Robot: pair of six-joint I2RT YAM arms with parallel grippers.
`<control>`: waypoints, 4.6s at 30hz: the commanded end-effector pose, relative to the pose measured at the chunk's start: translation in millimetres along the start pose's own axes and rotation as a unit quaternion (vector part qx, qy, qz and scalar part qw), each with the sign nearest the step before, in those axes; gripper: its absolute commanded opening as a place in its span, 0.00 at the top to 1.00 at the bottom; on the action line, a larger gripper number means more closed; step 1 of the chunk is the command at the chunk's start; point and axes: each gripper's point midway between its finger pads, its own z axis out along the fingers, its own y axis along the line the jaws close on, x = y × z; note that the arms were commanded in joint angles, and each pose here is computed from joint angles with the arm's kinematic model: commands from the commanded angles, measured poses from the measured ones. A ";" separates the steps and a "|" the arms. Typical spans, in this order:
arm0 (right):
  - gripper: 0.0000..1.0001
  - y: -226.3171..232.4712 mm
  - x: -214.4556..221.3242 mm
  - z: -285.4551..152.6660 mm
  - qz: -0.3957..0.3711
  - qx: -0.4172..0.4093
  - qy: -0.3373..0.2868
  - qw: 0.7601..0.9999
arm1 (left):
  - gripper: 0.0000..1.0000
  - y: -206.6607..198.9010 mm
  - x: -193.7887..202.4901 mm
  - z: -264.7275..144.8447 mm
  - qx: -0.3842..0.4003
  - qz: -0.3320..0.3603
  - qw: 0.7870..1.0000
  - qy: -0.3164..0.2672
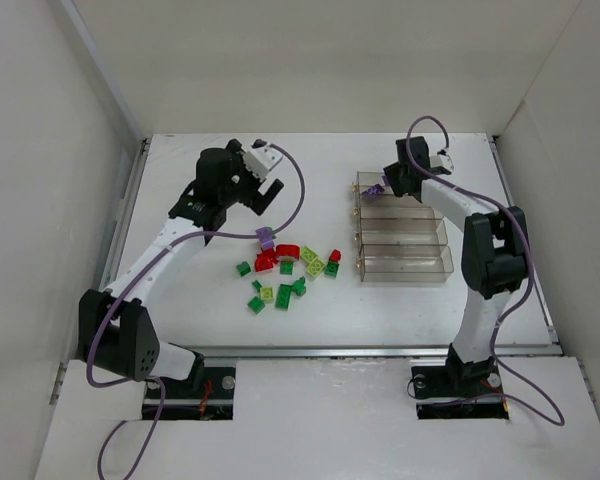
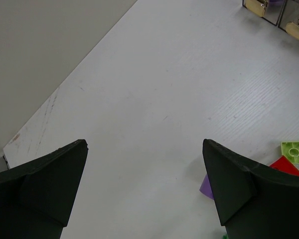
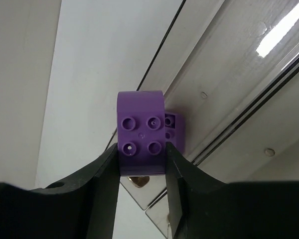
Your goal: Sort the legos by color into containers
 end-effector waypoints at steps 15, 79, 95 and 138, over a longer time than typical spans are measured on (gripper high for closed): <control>0.00 67.1 -36.6 -60.3 -0.099 -0.122 -0.048 0.986 | 0.06 -51.6 52.6 -6.0 0.161 0.155 0.973 0.058; 0.04 109.4 59.7 -179.6 -0.446 -0.448 0.094 0.769 | 1.00 -40.6 -4.0 -7.8 0.253 0.203 0.946 -0.026; 0.09 144.8 147.2 -244.1 -0.368 -0.550 0.296 0.689 | 1.00 -32.0 -77.1 -29.3 0.141 0.120 0.974 -0.131; 1.00 8.8 34.9 -98.5 -0.312 -0.192 0.168 0.915 | 1.00 -35.4 -57.5 -27.6 0.083 0.107 0.986 -0.094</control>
